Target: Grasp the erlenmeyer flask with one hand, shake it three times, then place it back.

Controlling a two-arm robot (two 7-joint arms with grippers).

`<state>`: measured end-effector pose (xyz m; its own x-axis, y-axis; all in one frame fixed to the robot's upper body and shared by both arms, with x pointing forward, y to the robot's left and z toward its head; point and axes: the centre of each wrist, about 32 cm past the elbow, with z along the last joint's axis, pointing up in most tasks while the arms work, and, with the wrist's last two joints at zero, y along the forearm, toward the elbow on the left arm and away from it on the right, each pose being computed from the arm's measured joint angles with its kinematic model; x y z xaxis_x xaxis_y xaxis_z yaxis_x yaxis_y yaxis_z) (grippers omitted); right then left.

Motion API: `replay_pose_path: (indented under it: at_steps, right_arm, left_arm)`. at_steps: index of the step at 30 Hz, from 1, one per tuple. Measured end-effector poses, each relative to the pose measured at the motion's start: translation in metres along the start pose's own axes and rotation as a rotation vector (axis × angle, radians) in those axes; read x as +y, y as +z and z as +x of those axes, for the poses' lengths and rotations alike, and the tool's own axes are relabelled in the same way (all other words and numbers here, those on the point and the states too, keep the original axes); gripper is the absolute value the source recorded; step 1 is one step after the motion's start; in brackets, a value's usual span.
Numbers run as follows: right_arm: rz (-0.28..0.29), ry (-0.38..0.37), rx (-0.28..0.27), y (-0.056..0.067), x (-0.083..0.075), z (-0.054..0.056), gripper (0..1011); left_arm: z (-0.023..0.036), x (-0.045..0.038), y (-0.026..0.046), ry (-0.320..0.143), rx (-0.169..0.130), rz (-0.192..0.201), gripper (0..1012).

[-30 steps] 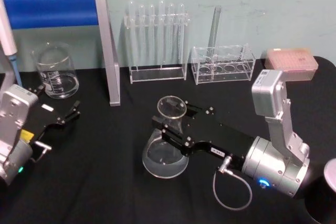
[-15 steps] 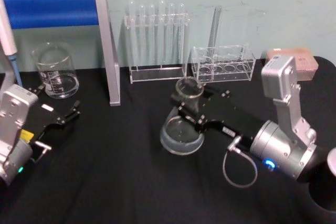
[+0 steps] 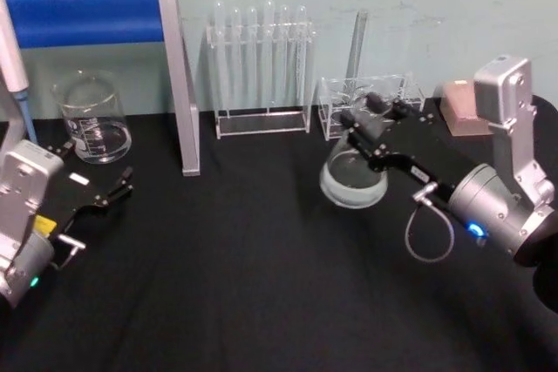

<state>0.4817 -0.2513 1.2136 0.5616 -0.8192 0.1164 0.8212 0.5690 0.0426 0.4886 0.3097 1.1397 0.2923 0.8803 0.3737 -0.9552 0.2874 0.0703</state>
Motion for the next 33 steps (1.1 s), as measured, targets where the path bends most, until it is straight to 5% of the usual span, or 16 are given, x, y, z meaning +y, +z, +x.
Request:
replay_pose_path:
  at_steps: [18,33]
  right_arm:
    - [-0.006,-0.142,-0.02,-0.002,-0.002,0.028,449]
    - [-0.009,-0.129,-0.018,-0.002,-0.001,0.025,450]
  left_arm:
    - [0.0,0.0,0.0,0.0,0.0,0.0,1001]
    - [0.0,0.0,0.0,0.0,0.0,0.0,1001]
